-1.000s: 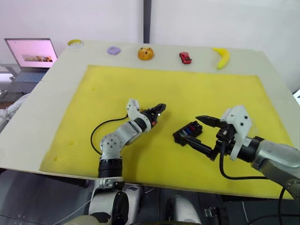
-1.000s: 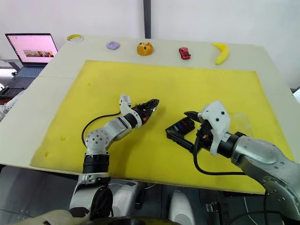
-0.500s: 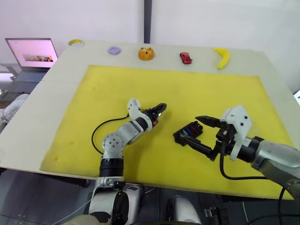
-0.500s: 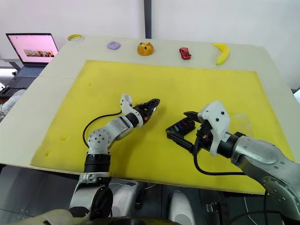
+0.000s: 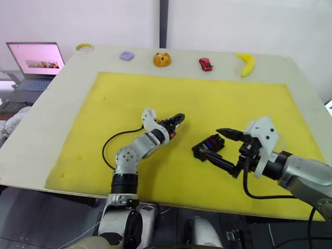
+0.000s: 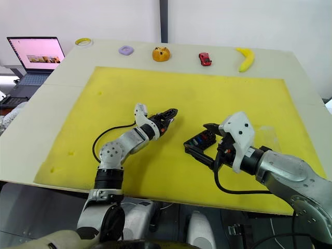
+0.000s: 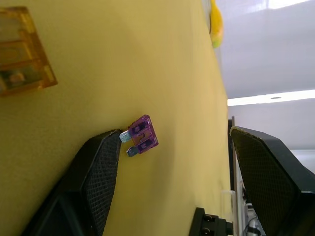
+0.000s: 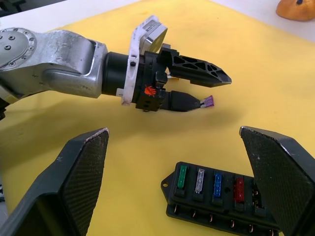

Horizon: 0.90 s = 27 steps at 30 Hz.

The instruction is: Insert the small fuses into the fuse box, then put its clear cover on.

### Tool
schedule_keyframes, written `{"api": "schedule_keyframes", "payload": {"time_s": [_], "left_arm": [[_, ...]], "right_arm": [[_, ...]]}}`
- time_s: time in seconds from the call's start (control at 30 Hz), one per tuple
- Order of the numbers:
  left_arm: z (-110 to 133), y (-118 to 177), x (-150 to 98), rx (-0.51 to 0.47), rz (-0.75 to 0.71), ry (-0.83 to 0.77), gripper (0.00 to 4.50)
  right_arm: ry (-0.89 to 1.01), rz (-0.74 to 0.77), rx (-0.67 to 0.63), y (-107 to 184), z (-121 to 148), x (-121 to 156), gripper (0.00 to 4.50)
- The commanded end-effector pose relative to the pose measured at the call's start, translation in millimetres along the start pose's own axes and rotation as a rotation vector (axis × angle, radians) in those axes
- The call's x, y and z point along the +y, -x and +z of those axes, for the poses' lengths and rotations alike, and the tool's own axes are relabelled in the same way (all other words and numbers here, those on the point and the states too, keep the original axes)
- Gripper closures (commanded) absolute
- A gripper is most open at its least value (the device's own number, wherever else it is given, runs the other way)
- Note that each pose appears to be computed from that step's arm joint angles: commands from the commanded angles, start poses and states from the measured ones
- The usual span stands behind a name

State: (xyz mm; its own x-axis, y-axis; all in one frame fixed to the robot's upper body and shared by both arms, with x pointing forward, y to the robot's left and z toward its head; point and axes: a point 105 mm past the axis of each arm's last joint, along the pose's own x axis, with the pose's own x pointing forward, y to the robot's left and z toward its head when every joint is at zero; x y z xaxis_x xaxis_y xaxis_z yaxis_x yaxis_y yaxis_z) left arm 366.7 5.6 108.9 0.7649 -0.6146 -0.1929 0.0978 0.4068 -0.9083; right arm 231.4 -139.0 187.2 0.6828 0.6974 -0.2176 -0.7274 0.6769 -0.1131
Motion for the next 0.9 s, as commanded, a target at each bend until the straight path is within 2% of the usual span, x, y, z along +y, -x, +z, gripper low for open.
{"api": "schedule_keyframes", "payload": {"time_s": [0.03, 0.23, 0.57, 0.67, 0.73, 0.9], "left_arm": [[-16, -16, -10, 0.029, 0.016, 0.021, 0.80], [-17, -10, 3, 0.033, 0.049, 0.031, 0.80], [-12, -5, 11, 0.034, 0.065, 0.035, 0.80], [-10, -3, 13, 0.037, 0.068, 0.037, 1.63], [-11, -2, 14, 0.043, 0.070, 0.035, 2.59], [-11, 0, 16, 0.049, 0.073, 0.032, 2.59]], "right_arm": [[0.041, 0.017, -0.027, 1, 9, 6, 0.00], [0.040, 0.012, -0.027, 2, 9, 6, 0.00], [0.039, 0.008, -0.025, 2, 9, 5, 0.00], [0.039, 0.009, -0.025, 2, 9, 5, 0.00], [0.039, 0.009, -0.025, 2, 9, 4, 0.00], [0.038, 0.010, -0.026, 1, 9, 4, 0.00]]}}
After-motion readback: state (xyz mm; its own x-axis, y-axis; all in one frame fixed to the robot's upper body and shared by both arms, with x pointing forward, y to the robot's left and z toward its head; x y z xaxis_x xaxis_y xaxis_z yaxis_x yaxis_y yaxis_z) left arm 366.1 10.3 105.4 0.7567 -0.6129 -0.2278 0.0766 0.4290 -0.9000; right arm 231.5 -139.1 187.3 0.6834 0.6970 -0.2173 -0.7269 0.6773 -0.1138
